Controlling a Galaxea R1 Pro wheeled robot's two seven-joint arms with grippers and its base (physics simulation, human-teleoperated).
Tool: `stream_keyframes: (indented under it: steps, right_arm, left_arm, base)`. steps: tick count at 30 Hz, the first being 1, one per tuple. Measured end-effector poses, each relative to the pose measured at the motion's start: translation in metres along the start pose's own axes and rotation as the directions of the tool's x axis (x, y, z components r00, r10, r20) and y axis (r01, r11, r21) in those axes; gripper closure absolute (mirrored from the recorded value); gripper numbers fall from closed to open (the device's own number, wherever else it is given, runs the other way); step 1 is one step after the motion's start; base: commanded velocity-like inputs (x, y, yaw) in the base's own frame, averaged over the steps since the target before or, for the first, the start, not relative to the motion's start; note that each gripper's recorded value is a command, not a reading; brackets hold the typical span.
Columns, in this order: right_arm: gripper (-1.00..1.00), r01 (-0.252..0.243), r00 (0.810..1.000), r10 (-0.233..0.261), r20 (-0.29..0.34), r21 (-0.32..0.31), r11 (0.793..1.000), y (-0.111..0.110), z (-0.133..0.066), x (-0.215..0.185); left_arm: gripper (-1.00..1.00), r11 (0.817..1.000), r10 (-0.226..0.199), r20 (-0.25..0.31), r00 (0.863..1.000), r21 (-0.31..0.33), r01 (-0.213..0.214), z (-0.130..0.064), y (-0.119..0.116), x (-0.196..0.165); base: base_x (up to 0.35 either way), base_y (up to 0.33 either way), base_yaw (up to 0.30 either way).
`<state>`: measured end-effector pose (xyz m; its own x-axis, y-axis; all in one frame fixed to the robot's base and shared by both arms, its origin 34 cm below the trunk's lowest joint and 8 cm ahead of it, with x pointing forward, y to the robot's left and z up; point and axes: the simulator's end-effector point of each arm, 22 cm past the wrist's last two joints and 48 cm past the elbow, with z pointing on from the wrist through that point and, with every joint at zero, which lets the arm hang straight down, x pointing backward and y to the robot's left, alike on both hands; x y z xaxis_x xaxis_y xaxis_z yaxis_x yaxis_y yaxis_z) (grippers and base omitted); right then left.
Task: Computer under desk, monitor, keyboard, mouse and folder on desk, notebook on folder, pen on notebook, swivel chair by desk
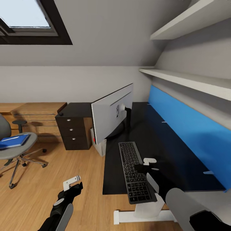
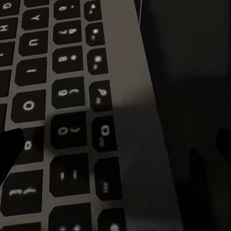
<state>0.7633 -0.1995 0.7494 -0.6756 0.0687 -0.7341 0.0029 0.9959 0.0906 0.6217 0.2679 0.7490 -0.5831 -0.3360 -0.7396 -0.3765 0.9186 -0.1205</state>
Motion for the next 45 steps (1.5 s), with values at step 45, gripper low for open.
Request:
stream_keyframes:
  steps: [45]
  right_arm:
    - [-1.0, -0.245, 0.947, 0.291, 0.137, -0.283, 0.928, 0.065, -0.126, -0.067]
  left_arm:
    - [-1.0, 1.0, 0.01, 0.005, 1.0, -0.001, -0.01, -0.019, 0.002, -0.023]
  base:
    - [-0.053, 0.0, 0.0]
